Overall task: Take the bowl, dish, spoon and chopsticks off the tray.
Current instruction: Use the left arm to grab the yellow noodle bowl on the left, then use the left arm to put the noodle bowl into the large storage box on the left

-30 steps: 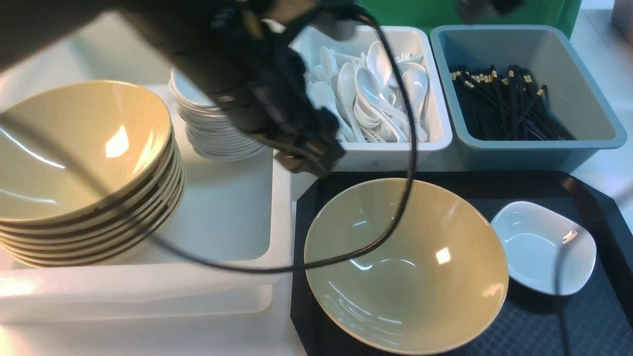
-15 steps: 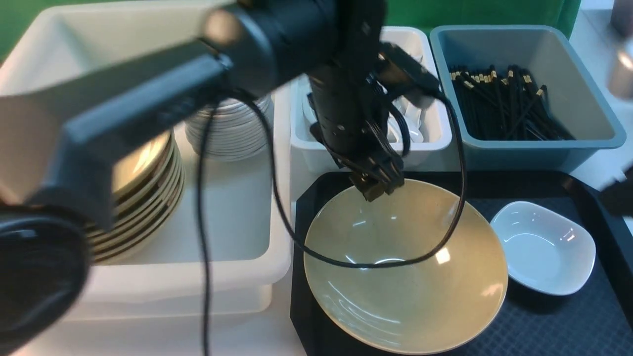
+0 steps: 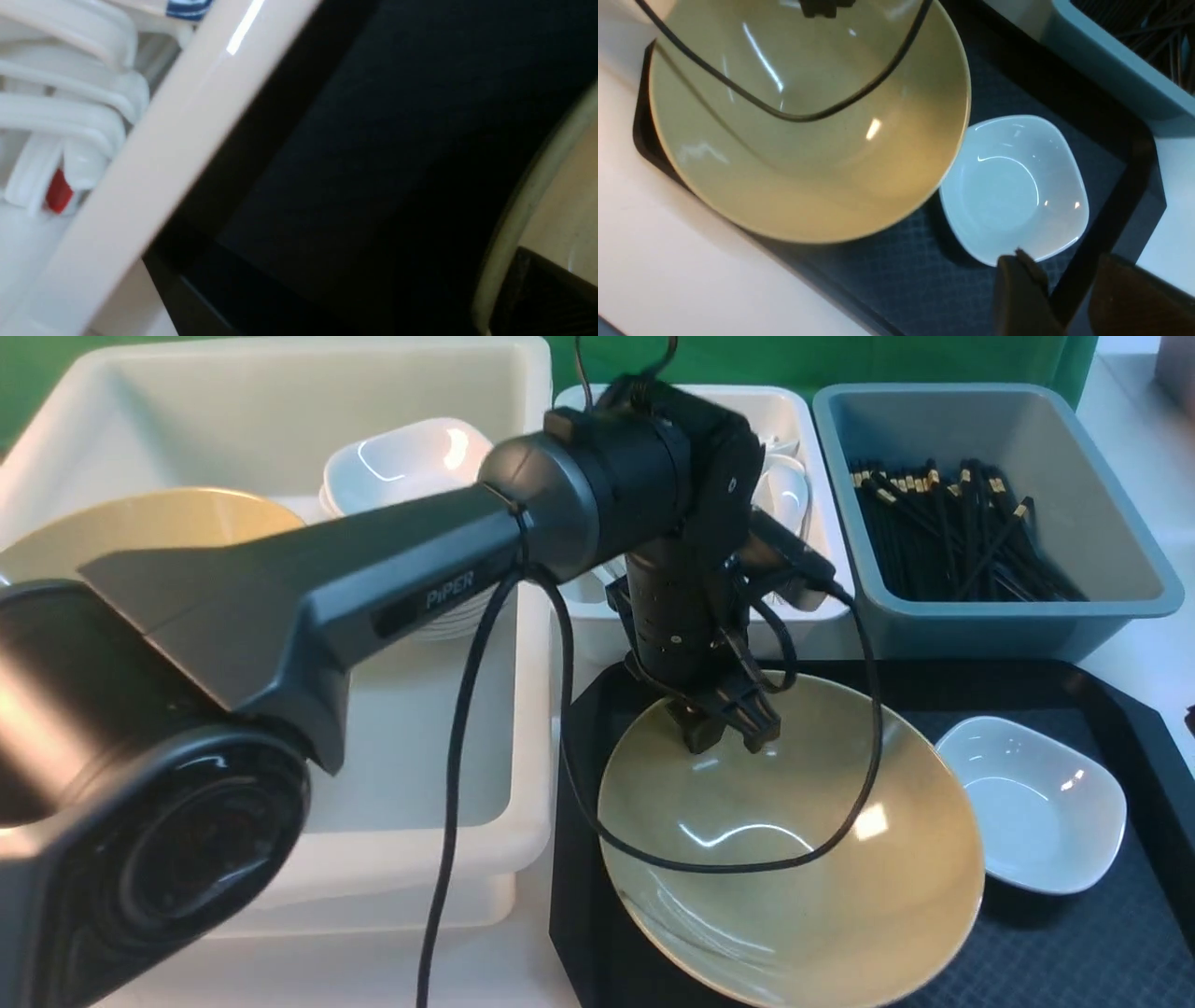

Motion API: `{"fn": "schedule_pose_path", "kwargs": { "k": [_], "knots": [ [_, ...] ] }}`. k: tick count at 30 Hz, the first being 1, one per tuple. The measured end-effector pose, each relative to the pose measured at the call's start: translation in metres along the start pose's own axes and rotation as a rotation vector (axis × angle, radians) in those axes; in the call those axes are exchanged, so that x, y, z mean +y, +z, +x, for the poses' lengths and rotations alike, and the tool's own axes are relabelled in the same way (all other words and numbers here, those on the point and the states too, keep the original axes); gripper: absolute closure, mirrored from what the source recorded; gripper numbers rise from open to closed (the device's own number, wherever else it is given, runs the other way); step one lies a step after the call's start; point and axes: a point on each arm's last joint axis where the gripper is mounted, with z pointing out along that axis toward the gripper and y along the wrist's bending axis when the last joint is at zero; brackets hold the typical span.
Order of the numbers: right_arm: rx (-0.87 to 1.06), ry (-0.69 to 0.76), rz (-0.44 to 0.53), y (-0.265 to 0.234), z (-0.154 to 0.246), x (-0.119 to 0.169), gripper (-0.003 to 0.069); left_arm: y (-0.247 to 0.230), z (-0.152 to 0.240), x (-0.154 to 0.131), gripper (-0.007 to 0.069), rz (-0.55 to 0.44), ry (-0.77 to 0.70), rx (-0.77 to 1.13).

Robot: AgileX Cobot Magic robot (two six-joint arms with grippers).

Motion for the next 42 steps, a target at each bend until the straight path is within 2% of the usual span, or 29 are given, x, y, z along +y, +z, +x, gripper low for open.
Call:
{"fn": "schedule_pose_path", "kwargs": {
  "k": [1, 3, 5, 8, 10, 13, 14, 15, 16, 17, 18, 20, 22, 25, 28, 31, 37, 40, 42],
  "knots": [
    [-0.001, -0.003, -0.002, 0.000, 0.000, 0.000, 0.0417, -0.001, 0.000, 0.000, 0.0518, 0.002, -0.001, -0.001],
    [-0.015, -0.011, 0.000, 0.000, -0.001, 0.000, 0.0428, -0.031, 0.002, -0.003, 0.0587, 0.007, -0.005, -0.042],
    [-0.025, -0.011, 0.002, 0.000, -0.002, 0.000, 0.0431, -0.058, 0.004, -0.005, 0.0614, -0.004, -0.004, -0.095],
    [-0.054, -0.010, 0.000, 0.000, -0.005, 0.000, 0.0434, -0.118, 0.019, 0.002, 0.0614, -0.054, -0.020, -0.212],
    [-0.090, 0.000, -0.014, 0.000, -0.008, 0.001, 0.0434, -0.156, 0.036, 0.011, 0.0617, -0.028, -0.086, -0.296],
    [-0.160, 0.008, -0.086, -0.001, -0.015, 0.008, 0.0434, -0.211, 0.074, 0.033, 0.0621, -0.009, -0.215, -0.427],
    [-0.184, -0.008, -0.139, -0.001, -0.018, 0.013, 0.0434, -0.234, 0.101, 0.051, 0.0622, -0.027, -0.308, -0.479],
    [-0.187, -0.002, -0.149, -0.001, -0.018, 0.013, 0.0434, -0.236, 0.104, 0.050, 0.0622, -0.024, -0.309, -0.485],
    [-0.210, -0.022, -0.231, 0.001, -0.022, 0.021, 0.0434, -0.258, 0.142, 0.068, 0.0624, -0.063, -0.434, -0.528],
    [-0.215, -0.027, -0.250, 0.001, -0.023, 0.022, 0.0434, -0.258, 0.145, 0.072, 0.0624, -0.068, -0.449, -0.530],
    [-0.228, -0.048, -0.310, 0.003, -0.027, 0.028, 0.0434, -0.270, 0.177, 0.085, 0.0623, -0.103, -0.540, -0.551],
    [-0.228, -0.078, -0.367, 0.009, -0.032, 0.035, 0.0434, -0.283, 0.225, 0.099, 0.0623, -0.193, -0.715, -0.577],
    [-0.218, -0.108, -0.398, 0.015, -0.038, 0.040, 0.0434, -0.283, 0.263, 0.110, 0.0622, -0.240, -0.866, -0.588],
    [-0.212, -0.152, -0.436, 0.020, -0.046, 0.050, 0.0434, -0.277, 0.310, 0.124, 0.0622, -0.249, -1.084, -0.627],
    [-0.217, -0.186, -0.457, 0.022, -0.052, 0.056, 0.0434, -0.264, 0.338, 0.136, 0.0622, -0.227, -1.198, -0.662],
    [-0.217, -0.202, -0.467, 0.024, -0.055, 0.060, 0.0434, -0.242, 0.352, 0.145, 0.0622, -0.204, -1.248, -0.671],
    [-0.224, -0.203, -0.467, 0.025, -0.056, 0.061, 0.0434, -0.207, 0.364, 0.157, 0.0594, -0.220, -1.287, -0.638],
    [-0.225, -0.203, -0.467, 0.025, -0.056, 0.061, 0.0434, -0.190, 0.372, 0.165, 0.0529, -0.236, -1.312, -0.587],
    [-0.227, -0.205, -0.466, 0.025, -0.056, 0.061, 0.0434, -0.181, 0.375, 0.168, 0.0456, -0.219, -1.323, -0.559]
  ]
}}
